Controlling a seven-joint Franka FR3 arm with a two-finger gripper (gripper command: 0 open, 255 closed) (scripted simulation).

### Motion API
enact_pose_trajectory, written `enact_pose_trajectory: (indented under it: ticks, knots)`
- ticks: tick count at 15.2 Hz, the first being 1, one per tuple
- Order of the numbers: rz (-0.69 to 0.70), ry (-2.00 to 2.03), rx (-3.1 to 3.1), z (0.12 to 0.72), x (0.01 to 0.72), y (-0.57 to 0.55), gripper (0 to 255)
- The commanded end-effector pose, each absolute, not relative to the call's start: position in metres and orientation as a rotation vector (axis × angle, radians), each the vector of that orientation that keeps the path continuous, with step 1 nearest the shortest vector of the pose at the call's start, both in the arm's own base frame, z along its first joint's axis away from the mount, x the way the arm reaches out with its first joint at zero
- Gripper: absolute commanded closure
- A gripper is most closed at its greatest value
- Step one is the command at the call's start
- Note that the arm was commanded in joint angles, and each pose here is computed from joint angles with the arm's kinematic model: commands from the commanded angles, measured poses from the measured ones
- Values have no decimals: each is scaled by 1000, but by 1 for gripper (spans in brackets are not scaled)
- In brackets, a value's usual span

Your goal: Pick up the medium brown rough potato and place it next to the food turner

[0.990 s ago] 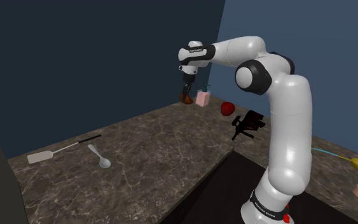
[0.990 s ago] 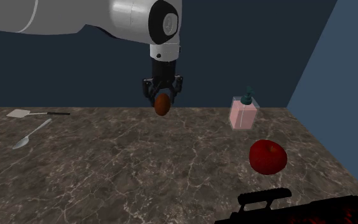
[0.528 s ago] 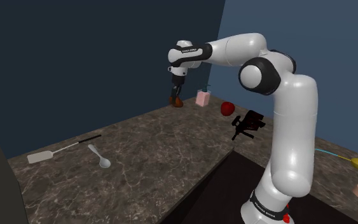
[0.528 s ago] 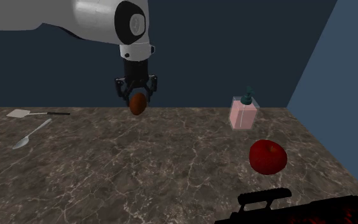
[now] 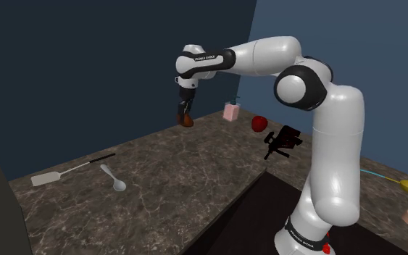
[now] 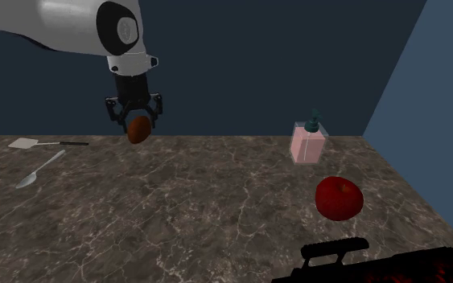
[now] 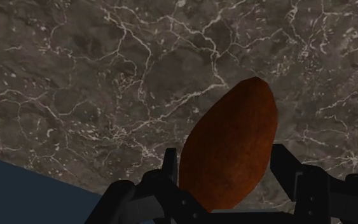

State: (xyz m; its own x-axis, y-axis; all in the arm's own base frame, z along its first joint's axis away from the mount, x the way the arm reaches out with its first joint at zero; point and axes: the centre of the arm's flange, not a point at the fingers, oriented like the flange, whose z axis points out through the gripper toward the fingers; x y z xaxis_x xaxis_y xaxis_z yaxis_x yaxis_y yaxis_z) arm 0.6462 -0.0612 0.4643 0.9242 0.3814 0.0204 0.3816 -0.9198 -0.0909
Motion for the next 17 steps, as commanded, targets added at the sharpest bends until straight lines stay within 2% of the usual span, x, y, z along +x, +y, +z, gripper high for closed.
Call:
enact_pose_trajectory:
  ticks: [1, 17]
  knots:
    - [-3, -592, -2990, 464, 652, -37, 255]
    - [-3, -592, -2990, 465, 689, 171, 255]
